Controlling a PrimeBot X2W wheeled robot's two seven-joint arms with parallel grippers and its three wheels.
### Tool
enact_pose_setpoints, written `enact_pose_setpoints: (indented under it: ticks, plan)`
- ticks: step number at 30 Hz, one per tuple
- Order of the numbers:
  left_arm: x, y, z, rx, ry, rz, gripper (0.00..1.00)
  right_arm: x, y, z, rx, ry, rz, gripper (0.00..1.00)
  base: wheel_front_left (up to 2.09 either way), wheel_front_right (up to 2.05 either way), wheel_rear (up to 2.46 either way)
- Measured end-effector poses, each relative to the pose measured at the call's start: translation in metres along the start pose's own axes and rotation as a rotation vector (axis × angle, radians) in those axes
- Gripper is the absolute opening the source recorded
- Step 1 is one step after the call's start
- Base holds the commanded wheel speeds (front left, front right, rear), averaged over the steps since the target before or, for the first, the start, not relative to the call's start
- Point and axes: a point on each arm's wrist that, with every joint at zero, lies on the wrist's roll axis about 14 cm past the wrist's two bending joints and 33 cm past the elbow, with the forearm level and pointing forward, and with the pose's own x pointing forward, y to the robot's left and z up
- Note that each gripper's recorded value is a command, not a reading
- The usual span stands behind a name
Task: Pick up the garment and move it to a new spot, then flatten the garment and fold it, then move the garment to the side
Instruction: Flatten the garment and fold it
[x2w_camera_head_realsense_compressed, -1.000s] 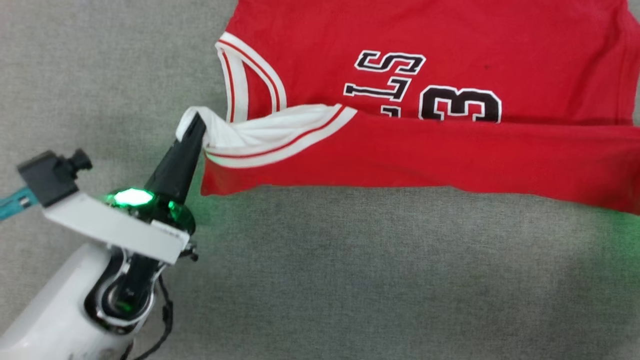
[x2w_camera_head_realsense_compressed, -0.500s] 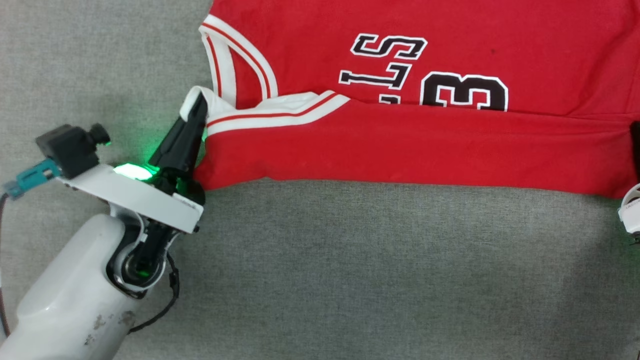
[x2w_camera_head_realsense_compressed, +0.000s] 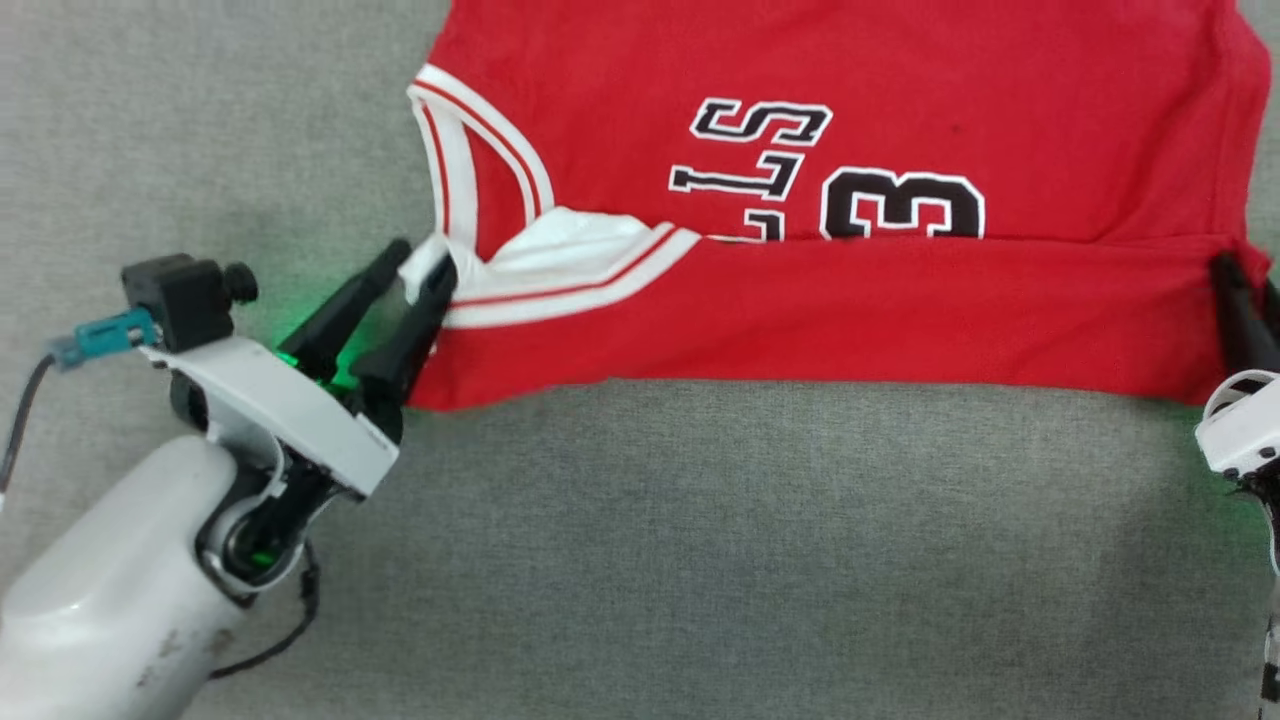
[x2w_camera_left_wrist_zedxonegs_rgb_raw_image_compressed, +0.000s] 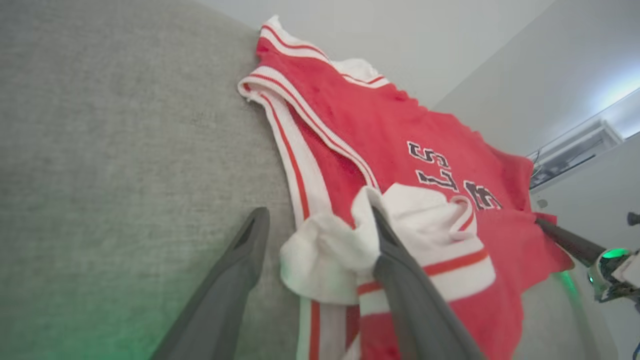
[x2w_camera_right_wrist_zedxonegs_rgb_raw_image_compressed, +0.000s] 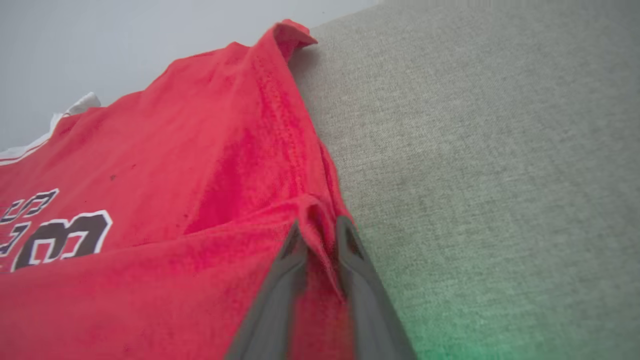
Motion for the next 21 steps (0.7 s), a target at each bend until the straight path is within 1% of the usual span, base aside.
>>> enact_pose_setpoints:
  ticks: [3,5,9,12,15,19,21]
  plan:
    - [-0.009,0.006,0.008,0.063,0.071,0.014,1.00,-0.006,0.008,0.016,-0.015,-0.041,0.022,1.00,0.00,0.00,0.00]
    - [-0.016,0.010,0.022,0.114,0.105,0.026,1.00,-0.011,0.014,0.028,-0.020,-0.076,0.038,1.00,0.00,0.00,0.00]
    - [-0.023,0.005,0.054,0.221,0.152,0.023,1.00,-0.023,0.022,0.046,-0.020,-0.128,0.062,1.00,0.00,0.00,0.00]
    - [-0.030,0.001,0.072,0.273,0.209,0.038,1.00,-0.031,0.029,0.061,-0.023,-0.163,0.082,1.00,0.00,0.00,0.00]
    - [-0.039,-0.010,0.070,0.272,0.335,0.044,1.00,-0.041,0.033,0.068,-0.026,-0.184,0.093,1.00,0.00,0.00,0.00]
    - [-0.056,-0.023,0.041,0.247,0.599,0.040,1.00,-0.049,0.036,0.074,-0.027,-0.201,0.101,1.00,0.00,0.00,0.00]
    - [-0.061,-0.028,0.028,0.227,0.702,0.037,1.00,-0.052,0.035,0.074,-0.027,-0.203,0.100,1.00,0.00,0.00,0.00]
